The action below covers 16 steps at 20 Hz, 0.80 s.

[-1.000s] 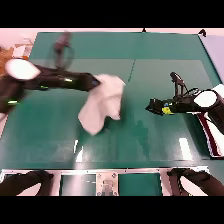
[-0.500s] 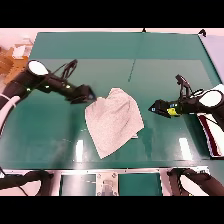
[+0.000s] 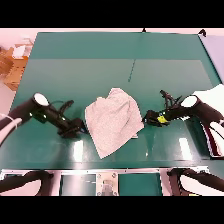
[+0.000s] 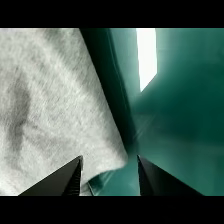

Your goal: Fold the shirts.

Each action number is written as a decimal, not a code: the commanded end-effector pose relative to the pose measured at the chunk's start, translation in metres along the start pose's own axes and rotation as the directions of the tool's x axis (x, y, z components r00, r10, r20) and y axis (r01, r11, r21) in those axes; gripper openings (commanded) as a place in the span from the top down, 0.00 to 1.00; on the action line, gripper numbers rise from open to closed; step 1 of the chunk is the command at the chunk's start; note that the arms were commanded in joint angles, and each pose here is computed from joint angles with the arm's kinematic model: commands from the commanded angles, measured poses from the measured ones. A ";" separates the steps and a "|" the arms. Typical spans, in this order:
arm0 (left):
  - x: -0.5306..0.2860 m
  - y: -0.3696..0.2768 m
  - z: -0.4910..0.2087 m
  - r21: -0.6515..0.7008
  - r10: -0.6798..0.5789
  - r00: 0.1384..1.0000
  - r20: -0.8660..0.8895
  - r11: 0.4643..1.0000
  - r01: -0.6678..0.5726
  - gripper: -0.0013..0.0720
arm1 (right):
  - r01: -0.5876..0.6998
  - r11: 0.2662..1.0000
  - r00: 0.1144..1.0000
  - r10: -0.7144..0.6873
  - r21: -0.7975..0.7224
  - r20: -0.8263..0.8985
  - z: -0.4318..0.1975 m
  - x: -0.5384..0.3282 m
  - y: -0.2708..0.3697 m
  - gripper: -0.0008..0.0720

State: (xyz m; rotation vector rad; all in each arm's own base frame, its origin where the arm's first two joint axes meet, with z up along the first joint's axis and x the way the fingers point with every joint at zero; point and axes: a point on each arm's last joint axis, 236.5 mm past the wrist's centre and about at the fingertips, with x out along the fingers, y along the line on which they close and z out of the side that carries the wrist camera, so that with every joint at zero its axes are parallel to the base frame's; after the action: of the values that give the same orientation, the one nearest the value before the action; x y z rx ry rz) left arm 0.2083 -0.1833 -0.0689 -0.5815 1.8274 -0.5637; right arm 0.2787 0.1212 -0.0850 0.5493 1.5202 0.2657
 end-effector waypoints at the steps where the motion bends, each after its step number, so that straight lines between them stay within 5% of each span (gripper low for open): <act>1: 0.041 -0.004 -0.002 -0.037 -0.074 0.995 0.066 0.996 0.077 0.00 | -0.067 0.998 0.997 0.067 0.005 -0.050 -0.002 0.022 0.007 0.53; 7: 0.085 -0.042 0.014 0.071 -0.052 0.979 0.198 0.997 0.038 0.01 | -0.150 0.989 0.988 0.150 0.003 -0.041 0.002 0.025 0.024 0.54; 8: 0.088 -0.044 0.013 0.082 -0.047 0.979 0.197 0.996 0.031 0.21 | -0.150 0.989 0.988 0.150 0.003 -0.041 0.002 0.025 0.024 0.66; 10: 0.089 -0.045 0.009 0.091 -0.049 0.982 0.182 0.995 0.032 0.80 | -0.151 0.989 0.988 0.151 0.002 -0.043 0.001 0.025 0.024 0.83; 11: 0.089 -0.046 0.007 0.099 -0.050 0.984 0.173 0.995 0.033 0.95 | -0.153 0.988 0.987 0.153 0.001 -0.047 0.001 0.024 0.025 0.94; 16: 0.059 -0.105 0.017 0.284 -0.139 0.976 0.167 0.955 0.087 0.96 | -0.226 0.963 0.974 0.220 -0.150 -0.057 0.022 -0.022 0.071 0.98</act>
State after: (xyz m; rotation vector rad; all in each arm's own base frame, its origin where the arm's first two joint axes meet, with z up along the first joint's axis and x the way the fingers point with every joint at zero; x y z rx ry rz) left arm 0.2070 -0.2862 -0.0837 -0.5537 1.5755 -0.6945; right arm 0.3005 0.1591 -0.0682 0.6289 1.4911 0.4686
